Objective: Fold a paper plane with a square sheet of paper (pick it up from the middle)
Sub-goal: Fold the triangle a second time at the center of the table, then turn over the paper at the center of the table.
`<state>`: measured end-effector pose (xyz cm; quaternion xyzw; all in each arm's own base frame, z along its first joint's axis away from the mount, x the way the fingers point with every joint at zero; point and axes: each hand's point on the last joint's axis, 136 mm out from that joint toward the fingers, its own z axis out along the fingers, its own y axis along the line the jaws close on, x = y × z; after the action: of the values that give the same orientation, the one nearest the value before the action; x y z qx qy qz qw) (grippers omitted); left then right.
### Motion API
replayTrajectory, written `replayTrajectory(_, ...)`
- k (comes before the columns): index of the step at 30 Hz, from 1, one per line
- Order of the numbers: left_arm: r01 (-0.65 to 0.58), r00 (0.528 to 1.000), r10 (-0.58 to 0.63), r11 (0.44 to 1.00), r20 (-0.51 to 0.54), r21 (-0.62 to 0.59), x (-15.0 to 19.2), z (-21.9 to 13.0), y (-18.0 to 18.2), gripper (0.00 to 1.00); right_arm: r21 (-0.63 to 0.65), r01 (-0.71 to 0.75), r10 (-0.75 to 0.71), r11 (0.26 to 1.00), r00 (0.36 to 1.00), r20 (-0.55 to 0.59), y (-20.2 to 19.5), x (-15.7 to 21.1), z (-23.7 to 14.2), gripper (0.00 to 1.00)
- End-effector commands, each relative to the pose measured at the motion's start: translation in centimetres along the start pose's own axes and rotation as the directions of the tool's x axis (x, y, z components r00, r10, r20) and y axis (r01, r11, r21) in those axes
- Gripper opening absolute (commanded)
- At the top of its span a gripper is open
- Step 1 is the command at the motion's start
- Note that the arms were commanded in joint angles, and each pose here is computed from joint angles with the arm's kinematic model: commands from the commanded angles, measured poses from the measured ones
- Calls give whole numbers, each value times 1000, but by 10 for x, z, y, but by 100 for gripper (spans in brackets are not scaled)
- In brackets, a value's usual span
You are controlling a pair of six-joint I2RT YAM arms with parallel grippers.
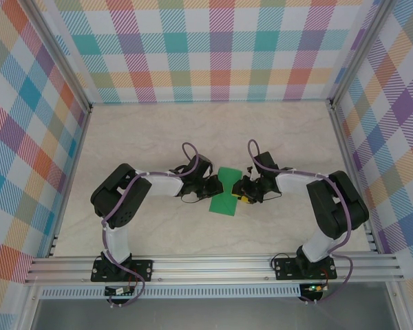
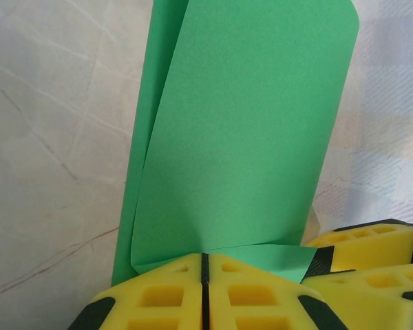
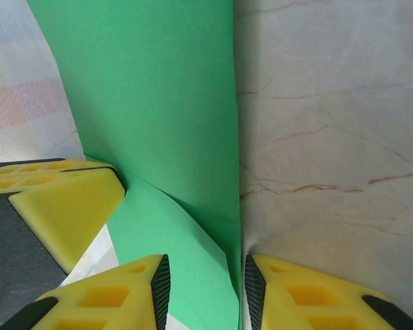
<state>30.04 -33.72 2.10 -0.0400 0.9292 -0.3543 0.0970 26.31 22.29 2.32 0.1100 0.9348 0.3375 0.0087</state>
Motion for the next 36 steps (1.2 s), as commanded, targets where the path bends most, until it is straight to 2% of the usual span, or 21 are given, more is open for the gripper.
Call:
replayTrajectory(1,25,1000,-25,999,-11,-44,4,-3,7,9,-35,-1,1,999,1000,-1,10,-6,4,36)
replayTrajectory(9,24,1000,-24,999,-5,-41,2,-5,4,9,-34,-10,11,999,1000,1,8,-3,2,36)
replayTrajectory(14,23,1000,-22,999,6,-42,1,-8,3,9,-130,9,-13,992,1000,-25,26,0,0,35)
replayTrajectory(28,23,999,-21,999,48,-45,-6,-18,-2,11,-127,-11,11,992,1000,-3,20,3,-2,38)
replayTrajectory(36,29,998,-27,999,55,-41,-8,-19,-3,11,-154,10,-14,988,1000,-21,22,8,3,34)
